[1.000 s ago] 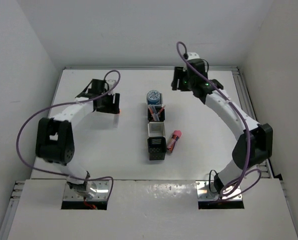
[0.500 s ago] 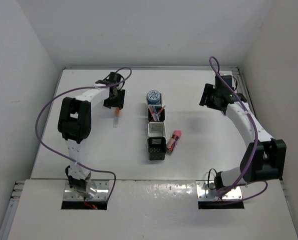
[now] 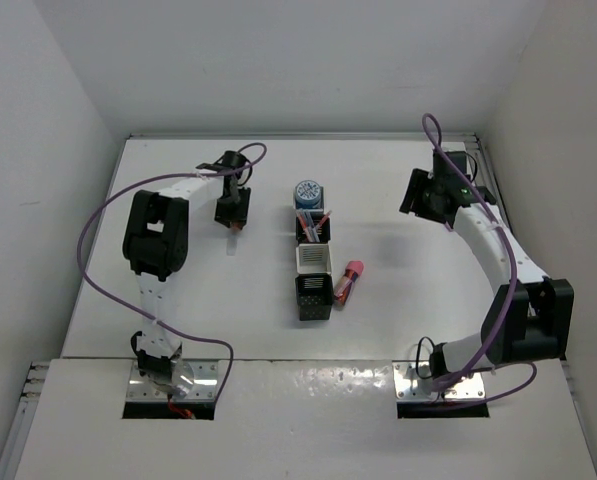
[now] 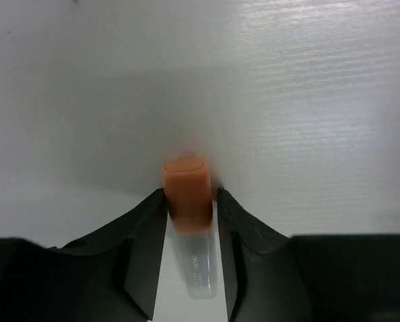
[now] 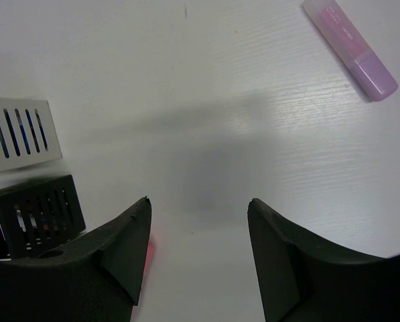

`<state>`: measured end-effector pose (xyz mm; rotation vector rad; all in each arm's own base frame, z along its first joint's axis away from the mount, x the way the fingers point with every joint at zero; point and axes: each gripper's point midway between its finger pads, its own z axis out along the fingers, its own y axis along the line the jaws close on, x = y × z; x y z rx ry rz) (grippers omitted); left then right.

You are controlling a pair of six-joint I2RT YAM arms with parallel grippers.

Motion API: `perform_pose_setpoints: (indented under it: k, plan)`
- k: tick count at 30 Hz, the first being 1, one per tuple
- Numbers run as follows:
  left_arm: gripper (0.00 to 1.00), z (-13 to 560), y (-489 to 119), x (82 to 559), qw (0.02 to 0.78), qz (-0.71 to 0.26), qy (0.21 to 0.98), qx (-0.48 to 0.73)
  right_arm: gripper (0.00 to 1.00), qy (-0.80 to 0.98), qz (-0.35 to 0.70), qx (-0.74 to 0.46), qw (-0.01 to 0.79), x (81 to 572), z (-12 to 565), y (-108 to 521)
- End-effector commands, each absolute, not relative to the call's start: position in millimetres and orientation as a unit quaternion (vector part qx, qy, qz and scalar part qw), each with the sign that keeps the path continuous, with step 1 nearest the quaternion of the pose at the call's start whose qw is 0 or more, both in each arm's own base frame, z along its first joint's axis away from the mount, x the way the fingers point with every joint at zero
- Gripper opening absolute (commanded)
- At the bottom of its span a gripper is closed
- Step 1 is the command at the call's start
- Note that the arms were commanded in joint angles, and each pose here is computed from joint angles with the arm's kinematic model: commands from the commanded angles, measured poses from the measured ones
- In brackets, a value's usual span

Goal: Sort the stationery into containers
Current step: Grab a piece of stationery with the left arm, then place the stationery into the container

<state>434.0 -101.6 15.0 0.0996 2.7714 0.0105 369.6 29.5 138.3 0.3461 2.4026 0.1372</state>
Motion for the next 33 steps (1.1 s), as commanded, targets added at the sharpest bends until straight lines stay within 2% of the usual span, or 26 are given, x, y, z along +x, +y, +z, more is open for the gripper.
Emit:
perform_pose_setpoints:
  k: [1, 2, 3, 6, 9, 11, 13, 15, 22, 27, 33]
  plan:
    - [0.4, 10.7, -111.8, 436.1, 0.175, -0.021, 0.983, 0.045, 0.59, 0.924, 0.062, 0.136, 0.351, 370.7, 143.4, 30.3]
    - [0.34, 12.2, -114.5, 436.4, 0.176, -0.028, 0.983, 0.049, 0.58, 0.925, 0.061, 0.135, 0.351, 370.7, 143.7, 29.8]
    - [0.17, 14.0, -112.1, 438.1, 0.18, -0.031, 0.982, 0.053, 0.58, 0.926, 0.06, 0.13, 0.35, 370.0, 144.0, 29.7]
    - [0.04, 52.8, -131.0, 439.9, 0.222, -0.107, 0.967, 0.058, 0.59, 0.931, 0.05, 0.119, 0.343, 367.2, 142.2, 26.1]
    - [0.04, 90.6, -139.4, 438.3, 0.288, -0.166, 0.942, 0.048, 0.59, 0.936, 0.037, 0.106, 0.334, 362.1, 137.4, 20.6]
    - [0.04, 176.1, -147.2, 430.5, 0.41, -0.225, 0.882, 0.047, 0.58, 0.936, 0.027, 0.112, 0.332, 357.9, 131.5, 11.6]
    - [0.02, 227.5, -161.6, 428.8, 0.499, -0.252, 0.825, 0.077, 0.58, 0.934, 0.025, 0.116, 0.337, 355.7, 129.8, 5.1]
    - [0.01, 267.6, -180.4, 405.0, 0.541, -0.287, 0.779, 0.135, 0.58, 0.934, 0.023, 0.108, 0.341, 355.9, 129.4, 5.0]
    - [0.0, 298.8, -236.7, 348.7, 0.553, -0.381, 0.687, 0.279, 0.58, 0.921, -0.018, 0.095, 0.377, 363.3, 124.7, -29.6]
    - [0.0, 315.1, -296.7, 306.9, 0.576, -0.412, 0.612, 0.353, 0.57, 0.925, -0.035, 0.113, 0.362, 362.5, 110.8, -49.4]
    - [0.0, 296.6, -330.5, 298.4, 0.565, -0.416, 0.598, 0.387, 0.57, 0.924, -0.029, 0.136, 0.355, 359.4, 110.2, -64.6]
